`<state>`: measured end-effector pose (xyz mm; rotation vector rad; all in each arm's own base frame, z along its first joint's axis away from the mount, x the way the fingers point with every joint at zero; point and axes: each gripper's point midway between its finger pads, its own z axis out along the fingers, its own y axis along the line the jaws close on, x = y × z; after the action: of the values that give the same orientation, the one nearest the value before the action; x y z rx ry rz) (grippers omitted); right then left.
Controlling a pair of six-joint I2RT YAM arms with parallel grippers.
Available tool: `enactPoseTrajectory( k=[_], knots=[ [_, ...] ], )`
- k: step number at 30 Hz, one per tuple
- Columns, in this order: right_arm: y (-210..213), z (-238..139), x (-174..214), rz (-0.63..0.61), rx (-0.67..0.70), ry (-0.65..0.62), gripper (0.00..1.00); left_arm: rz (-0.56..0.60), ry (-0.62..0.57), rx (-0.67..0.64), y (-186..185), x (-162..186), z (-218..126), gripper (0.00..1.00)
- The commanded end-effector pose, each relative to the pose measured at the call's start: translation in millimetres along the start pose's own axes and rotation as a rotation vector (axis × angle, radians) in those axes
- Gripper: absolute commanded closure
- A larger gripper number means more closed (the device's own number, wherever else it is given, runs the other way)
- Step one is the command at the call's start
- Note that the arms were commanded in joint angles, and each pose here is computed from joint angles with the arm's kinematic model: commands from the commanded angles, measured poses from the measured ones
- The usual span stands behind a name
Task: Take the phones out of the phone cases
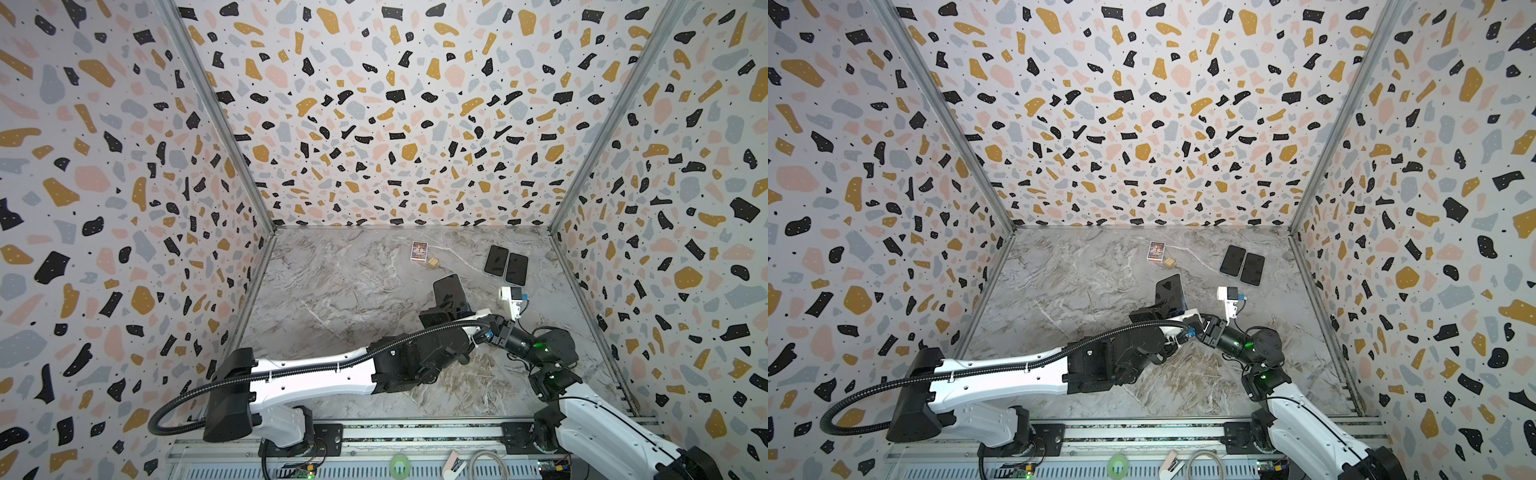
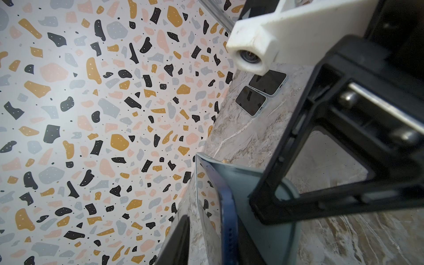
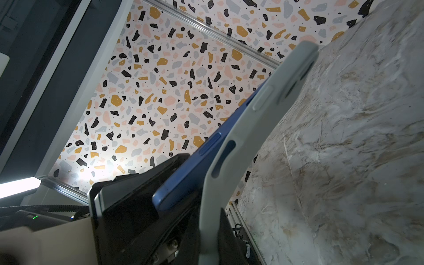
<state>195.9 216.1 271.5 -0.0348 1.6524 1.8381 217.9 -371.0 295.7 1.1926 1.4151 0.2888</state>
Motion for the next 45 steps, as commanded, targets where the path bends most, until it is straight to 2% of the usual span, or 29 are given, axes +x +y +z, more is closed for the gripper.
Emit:
enactPoseTrajectory(
  k=[1,16,27,34,45],
  knots=[
    [32.2,1.7,-5.4,-0.092,-0.094,0.003,1.00,-0.074,-0.039,-0.063,25.7,-7.7,-5.0,0.71],
    [28.6,3.4,-6.4,-0.083,-0.075,0.003,1.00,-0.091,-0.052,-0.055,29.9,-3.3,-10.6,0.96],
    [26.7,2.7,-7.3,-0.087,-0.061,-0.003,1.00,-0.102,-0.063,-0.051,31.3,-2.4,-13.8,1.00],
    [14.8,1.7,-9.4,-0.069,-0.003,-0.023,1.00,-0.122,-0.083,-0.060,41.3,-3.5,-22.3,1.00],
    [-4.6,-1.2,-13.4,-0.025,0.095,-0.059,1.00,-0.077,-0.071,-0.048,36.4,11.8,-28.6,1.00]
  ],
)
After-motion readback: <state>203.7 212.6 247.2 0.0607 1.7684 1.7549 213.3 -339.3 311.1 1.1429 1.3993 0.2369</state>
